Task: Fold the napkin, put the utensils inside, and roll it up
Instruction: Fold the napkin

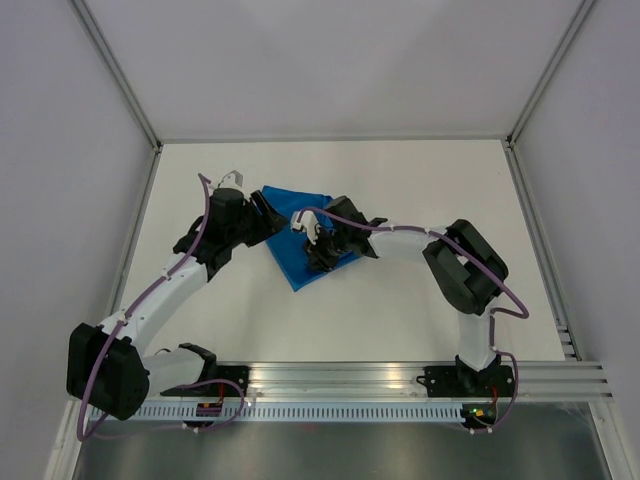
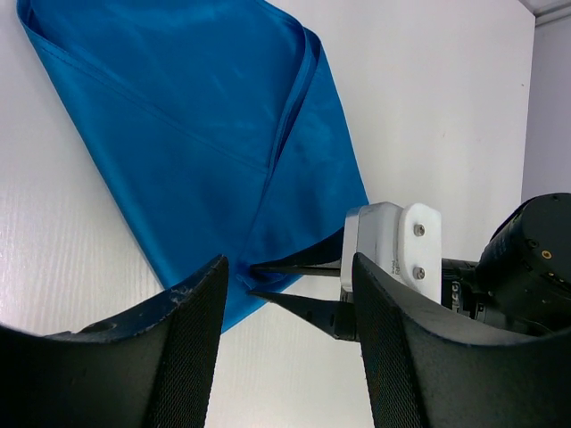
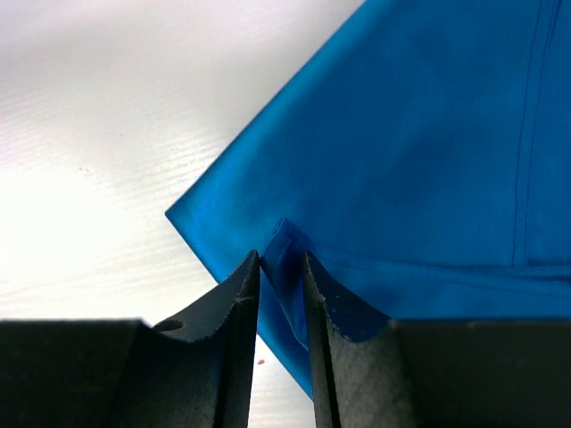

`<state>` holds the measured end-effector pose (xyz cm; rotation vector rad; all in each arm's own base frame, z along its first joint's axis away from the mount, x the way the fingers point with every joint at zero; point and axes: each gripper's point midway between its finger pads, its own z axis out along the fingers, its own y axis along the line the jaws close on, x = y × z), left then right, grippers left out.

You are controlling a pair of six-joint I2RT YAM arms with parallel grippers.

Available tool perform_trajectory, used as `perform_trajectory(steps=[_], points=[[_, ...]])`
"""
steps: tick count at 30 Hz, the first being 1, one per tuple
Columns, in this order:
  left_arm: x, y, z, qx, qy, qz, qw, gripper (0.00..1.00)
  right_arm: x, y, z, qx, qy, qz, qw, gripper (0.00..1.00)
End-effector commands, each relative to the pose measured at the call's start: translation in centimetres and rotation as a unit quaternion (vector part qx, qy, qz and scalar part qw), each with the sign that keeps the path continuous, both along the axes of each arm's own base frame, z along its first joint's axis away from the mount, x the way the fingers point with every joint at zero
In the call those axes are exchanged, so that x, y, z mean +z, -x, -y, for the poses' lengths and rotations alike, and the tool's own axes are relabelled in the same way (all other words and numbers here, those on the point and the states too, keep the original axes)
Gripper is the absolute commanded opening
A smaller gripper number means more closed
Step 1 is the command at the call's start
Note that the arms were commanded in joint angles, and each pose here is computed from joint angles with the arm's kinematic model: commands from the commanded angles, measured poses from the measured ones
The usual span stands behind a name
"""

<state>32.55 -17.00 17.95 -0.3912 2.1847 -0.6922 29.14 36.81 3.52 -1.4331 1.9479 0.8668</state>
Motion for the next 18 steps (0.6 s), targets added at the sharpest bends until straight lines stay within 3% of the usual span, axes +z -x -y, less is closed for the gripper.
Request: perform_trajectory(steps=[1, 12, 18], points=[[2.2, -0.5, -0.2, 0.008, 0.018, 0.024, 1.000, 0.63, 2.0, 0.3, -2.4, 0.027, -0.047, -0.017, 0.998, 0.32], [1.2, -1.3, -1.0, 0.044, 0.026, 0.005, 0.999, 0.64, 6.0, 1.5, -2.2, 0.039, -0.074, -0.040, 0.996, 0.37], [-1.8, -2.3, -1.8, 0.088, 0.031, -0.025, 0.995, 0.61, 7.8, -3.7, 2.2, -0.045, -0.065, -0.020, 0.997, 0.42]])
